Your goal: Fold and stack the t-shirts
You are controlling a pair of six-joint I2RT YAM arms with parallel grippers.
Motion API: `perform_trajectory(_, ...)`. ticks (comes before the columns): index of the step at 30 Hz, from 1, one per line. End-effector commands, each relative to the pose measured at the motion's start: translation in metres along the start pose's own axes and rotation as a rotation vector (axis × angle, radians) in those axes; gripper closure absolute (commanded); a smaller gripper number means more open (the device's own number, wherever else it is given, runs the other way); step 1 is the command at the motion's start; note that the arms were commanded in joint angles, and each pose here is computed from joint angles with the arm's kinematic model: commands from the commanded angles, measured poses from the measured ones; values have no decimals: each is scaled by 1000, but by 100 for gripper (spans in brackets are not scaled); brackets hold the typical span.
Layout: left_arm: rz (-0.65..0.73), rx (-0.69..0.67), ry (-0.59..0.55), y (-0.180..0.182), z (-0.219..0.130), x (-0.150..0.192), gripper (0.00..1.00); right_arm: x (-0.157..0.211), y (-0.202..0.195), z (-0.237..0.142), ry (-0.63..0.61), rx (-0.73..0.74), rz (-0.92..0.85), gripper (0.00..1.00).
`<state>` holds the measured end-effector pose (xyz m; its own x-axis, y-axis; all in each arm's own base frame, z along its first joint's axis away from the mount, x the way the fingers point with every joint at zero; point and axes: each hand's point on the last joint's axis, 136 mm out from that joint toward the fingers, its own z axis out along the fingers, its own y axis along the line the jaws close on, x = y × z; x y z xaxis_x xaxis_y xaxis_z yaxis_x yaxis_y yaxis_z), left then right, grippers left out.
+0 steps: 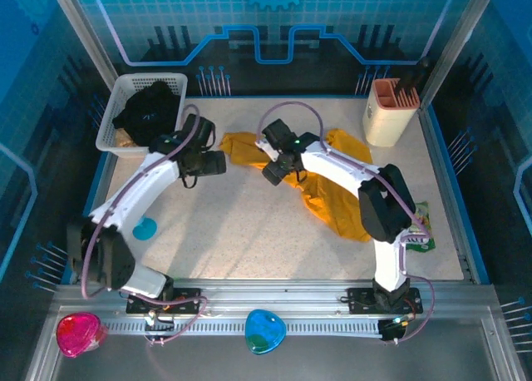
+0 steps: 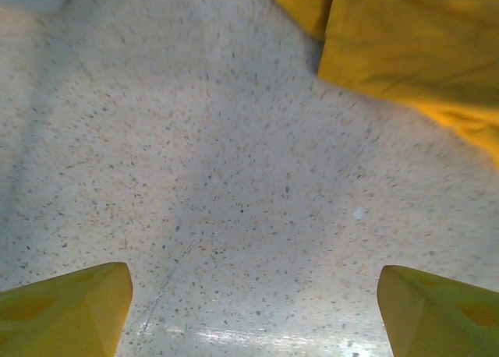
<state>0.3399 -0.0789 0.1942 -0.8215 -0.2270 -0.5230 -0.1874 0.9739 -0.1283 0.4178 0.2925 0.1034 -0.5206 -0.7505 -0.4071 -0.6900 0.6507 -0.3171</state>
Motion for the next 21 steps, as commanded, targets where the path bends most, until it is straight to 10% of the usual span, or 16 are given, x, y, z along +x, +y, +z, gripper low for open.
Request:
perform_trajectory(1,-47,4,-3,8,-2,7,17,-22,7,28,-2,58,-168,21)
perform_trajectory(21,-37,52,44,5,3,23,17,-58,24,95,18,66,-212,57)
